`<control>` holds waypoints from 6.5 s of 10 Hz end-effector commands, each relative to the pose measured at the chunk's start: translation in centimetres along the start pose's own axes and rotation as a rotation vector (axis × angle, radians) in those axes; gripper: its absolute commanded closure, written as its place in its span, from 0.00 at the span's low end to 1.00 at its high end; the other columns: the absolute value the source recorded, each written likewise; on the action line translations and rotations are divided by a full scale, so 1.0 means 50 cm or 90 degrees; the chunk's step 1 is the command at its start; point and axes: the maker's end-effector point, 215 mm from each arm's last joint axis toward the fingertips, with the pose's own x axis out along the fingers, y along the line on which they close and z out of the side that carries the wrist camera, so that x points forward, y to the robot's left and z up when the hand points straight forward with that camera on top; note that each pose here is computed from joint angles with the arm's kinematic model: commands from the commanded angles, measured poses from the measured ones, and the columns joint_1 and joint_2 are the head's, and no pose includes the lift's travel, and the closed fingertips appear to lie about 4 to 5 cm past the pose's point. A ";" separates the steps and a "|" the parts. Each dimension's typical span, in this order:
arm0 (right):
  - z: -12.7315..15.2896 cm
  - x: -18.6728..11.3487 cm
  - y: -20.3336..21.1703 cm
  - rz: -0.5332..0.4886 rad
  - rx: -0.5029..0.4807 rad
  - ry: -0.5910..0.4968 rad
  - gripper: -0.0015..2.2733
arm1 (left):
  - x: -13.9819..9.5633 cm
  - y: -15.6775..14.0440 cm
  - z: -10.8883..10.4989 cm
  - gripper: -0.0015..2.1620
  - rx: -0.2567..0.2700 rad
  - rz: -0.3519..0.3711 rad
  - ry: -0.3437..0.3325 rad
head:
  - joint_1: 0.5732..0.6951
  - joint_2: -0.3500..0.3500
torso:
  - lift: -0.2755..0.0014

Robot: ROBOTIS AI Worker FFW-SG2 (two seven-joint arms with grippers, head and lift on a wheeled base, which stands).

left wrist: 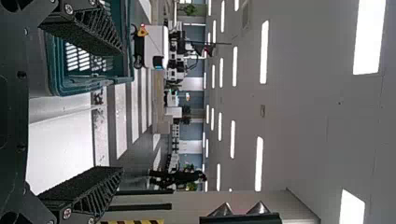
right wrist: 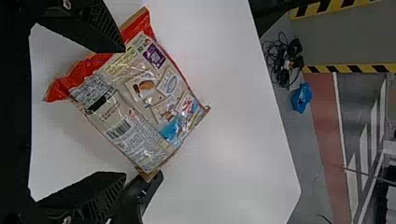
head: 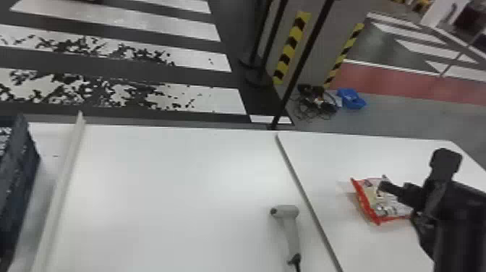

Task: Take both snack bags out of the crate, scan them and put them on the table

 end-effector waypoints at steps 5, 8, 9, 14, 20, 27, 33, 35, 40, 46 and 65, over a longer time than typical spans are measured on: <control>0.033 -0.094 0.338 0.226 -0.031 -0.098 0.01 | -0.001 0.000 0.009 0.06 0.002 -0.001 -0.002 | 1.00 0.00 | 0.66; 0.011 -0.174 0.540 0.348 -0.044 -0.164 0.01 | -0.007 0.010 0.009 0.06 0.007 0.004 0.001 | 1.00 0.09 | 0.66; 0.011 -0.210 0.590 0.384 -0.032 -0.195 0.01 | -0.007 0.010 0.010 0.06 0.007 0.003 0.001 | 1.00 0.16 | 0.66; -0.084 -0.334 0.722 0.465 -0.039 -0.190 0.00 | 0.007 -0.013 0.006 0.06 0.004 -0.002 0.007 | 1.00 0.36 | 0.66; -0.116 -0.488 0.783 0.545 -0.068 -0.328 0.00 | 0.023 -0.027 0.005 0.06 -0.004 0.002 0.005 | 1.00 0.53 | 0.66; -0.167 -0.533 0.803 0.525 -0.070 -0.524 0.00 | 0.045 -0.017 0.008 0.06 -0.006 0.015 -0.002 | 1.00 0.56 | 0.66; -0.260 -0.522 0.781 0.509 -0.068 -0.511 0.00 | 0.055 -0.038 0.016 0.06 -0.012 0.021 -0.009 | 1.00 0.59 | 0.66; -0.285 -0.522 0.782 0.512 -0.070 -0.501 0.00 | 0.067 -0.044 0.057 0.06 -0.016 0.020 -0.024 | 1.00 0.59 | 0.66; -0.293 -0.525 0.780 0.512 -0.060 -0.497 0.00 | 0.125 -0.031 0.180 0.05 -0.002 0.018 -0.020 | 1.00 0.58 | 0.66; -0.307 -0.529 0.789 0.519 -0.062 -0.487 0.02 | 0.211 0.201 0.117 0.05 -0.015 0.106 0.142 | 1.00 0.75 | 0.66; -0.355 -0.537 0.819 0.534 -0.102 -0.460 0.02 | 0.294 0.252 -0.206 0.07 -0.090 0.074 0.617 | 1.00 0.84 | 0.66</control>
